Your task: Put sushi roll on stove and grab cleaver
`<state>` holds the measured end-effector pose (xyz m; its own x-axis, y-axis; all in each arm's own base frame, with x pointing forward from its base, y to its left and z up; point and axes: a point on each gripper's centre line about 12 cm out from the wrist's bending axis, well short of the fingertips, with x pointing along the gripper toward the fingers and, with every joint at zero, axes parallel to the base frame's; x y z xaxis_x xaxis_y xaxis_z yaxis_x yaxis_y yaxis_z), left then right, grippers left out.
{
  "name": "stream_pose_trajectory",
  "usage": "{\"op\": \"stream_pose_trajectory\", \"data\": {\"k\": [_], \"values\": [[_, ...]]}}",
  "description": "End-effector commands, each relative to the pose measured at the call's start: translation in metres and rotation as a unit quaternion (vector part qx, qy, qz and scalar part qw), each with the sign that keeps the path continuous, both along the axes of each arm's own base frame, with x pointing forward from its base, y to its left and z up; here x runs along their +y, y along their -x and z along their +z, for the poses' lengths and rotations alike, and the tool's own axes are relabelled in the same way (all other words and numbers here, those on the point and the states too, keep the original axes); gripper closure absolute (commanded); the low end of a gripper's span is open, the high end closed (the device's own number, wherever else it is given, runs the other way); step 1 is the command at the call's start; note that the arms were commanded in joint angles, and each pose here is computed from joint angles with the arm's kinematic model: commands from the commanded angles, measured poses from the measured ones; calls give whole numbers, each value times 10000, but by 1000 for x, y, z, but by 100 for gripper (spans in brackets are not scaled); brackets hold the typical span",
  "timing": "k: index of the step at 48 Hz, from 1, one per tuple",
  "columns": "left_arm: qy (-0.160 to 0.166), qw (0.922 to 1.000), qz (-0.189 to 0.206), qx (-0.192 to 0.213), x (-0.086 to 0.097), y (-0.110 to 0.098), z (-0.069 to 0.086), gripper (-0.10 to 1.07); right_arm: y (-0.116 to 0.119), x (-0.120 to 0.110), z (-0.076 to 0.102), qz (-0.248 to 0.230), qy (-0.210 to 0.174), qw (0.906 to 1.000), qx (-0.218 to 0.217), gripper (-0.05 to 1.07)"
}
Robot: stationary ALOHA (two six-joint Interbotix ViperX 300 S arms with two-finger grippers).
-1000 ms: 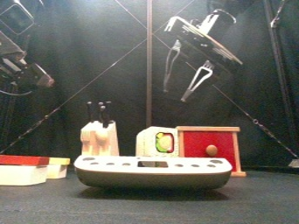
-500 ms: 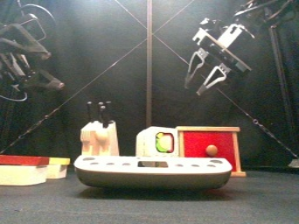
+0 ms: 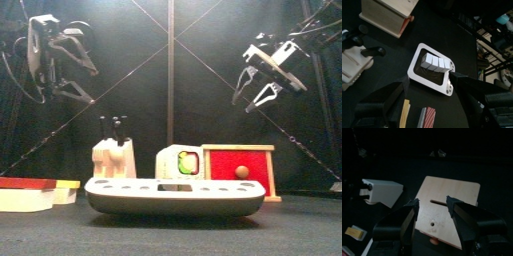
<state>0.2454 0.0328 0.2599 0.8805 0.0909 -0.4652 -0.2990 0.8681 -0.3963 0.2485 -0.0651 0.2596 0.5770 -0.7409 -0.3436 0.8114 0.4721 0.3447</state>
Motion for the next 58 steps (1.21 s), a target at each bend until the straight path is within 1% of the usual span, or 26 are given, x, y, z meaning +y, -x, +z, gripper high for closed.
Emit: {"op": "stream_pose_trajectory", "data": {"k": [1,4,11,14,19,24,26,27,32,35,37,41,46,49,53,57,58], "values": [[-38,10000,51,-34,7,-5,29,1,7,-3,12,17,130,9997,-225,19],[15,9999,52,104,9,-6,42,1,12,-4,13,21,134,9996,-266,19],[24,9995,103,285,15,-6,61,1,20,-3,12,129,72,9993,-343,19],[13,9989,209,418,21,-5,66,1,22,-2,13,197,34,9990,-395,19],[24,9949,453,900,32,-5,66,1,23,0,12,317,-36,9985,-435,19],[-50,9858,737,1510,42,-5,60,1,25,3,6,394,-165,9982,-410,19],[-118,9806,892,1739,47,-6,57,1,26,3,4,378,-223,9983,-391,19],[-139,9762,1028,1905,51,-6,54,1,26,4,3,374,-252,9983,-381,19],[-78,9626,1531,2233,58,-10,43,1,27,4,-1,317,-395,9981,-348,19],[-79,9546,1810,2363,57,-13,36,1,28,4,-4,288,-464,9980,-327,19],[-120,9511,1963,2383,56,-15,33,1,29,4,-4,285,-470,9980,-319,19],[-184,9481,2212,2277,52,-20,31,1,30,4,-7,281,-474,9981,-280,19],[-93,9460,2518,2039,44,-22,31,1,30,4,-8,277,-479,9981,-264,19],[42,9423,2764,1888,40,-22,29,1,30,4,-8,269,-479,9981,-265,19],[97,9374,3001,1765,36,-23,25,1,31,3,-8,257,-472,9982,-266,19],[129,9280,3306,1713,36,-21,19,1,31,3,-8,246,-478,9982,-266,19],[146,9240,3425,1696,36,-21,17,1,31,2,-8,242,-471,9982,-267,19]]}}
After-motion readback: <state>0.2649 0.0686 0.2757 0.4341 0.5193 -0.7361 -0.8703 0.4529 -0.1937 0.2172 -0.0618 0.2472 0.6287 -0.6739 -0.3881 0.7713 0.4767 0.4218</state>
